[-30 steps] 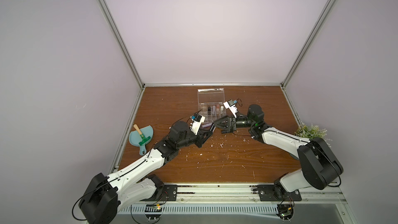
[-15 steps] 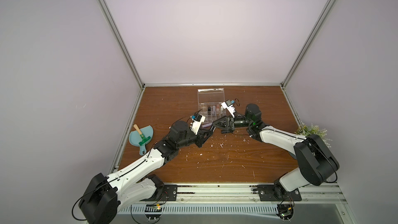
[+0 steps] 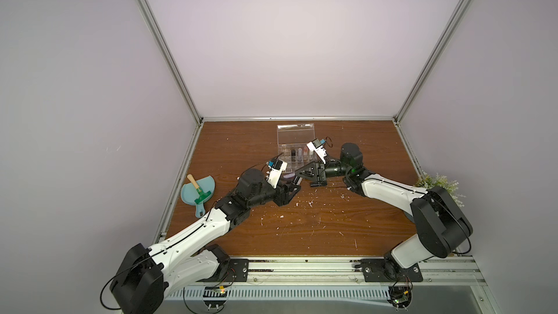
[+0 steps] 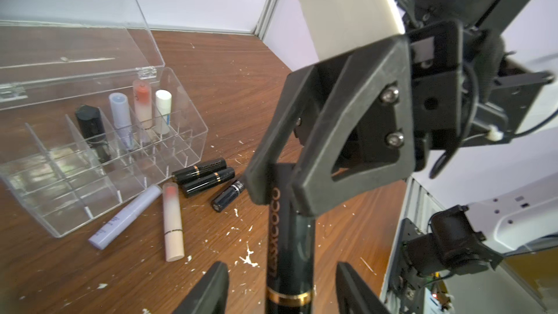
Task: Arrange the lipsticks in the organizer
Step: Pick up the lipstick at the center of the board, then place the lipstick in the storage box.
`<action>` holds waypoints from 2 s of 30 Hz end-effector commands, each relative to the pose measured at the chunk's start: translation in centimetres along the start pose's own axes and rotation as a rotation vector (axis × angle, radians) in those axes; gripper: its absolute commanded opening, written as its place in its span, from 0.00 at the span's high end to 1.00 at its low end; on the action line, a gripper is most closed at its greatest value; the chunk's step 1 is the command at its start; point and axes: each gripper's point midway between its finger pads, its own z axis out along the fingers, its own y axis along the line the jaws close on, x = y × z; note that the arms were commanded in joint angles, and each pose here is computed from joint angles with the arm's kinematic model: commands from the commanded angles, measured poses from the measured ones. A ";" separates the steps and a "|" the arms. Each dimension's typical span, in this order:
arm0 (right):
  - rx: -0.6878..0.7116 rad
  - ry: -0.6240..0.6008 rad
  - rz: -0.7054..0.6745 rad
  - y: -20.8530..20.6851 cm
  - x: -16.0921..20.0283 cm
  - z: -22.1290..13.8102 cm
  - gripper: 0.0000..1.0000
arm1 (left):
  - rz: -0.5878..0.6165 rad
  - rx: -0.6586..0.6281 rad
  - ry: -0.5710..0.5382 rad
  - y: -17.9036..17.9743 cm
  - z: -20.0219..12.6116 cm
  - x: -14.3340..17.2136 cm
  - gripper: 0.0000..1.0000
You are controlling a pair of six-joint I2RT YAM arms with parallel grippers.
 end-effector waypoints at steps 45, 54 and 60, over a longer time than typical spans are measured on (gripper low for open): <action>1.048 -0.061 -0.586 -17.1 -12.2 3.4 0.86 | -0.097 -0.432 0.009 8.7 -2.6 2.5 0.23; 1.083 -0.085 -0.619 -18.1 -12.8 3.3 0.84 | -0.095 -0.438 0.018 8.8 -2.7 2.8 0.23; 1.088 -0.074 -0.615 -19.4 -12.5 3.8 0.84 | -0.093 -0.434 0.024 8.9 -2.4 2.8 0.23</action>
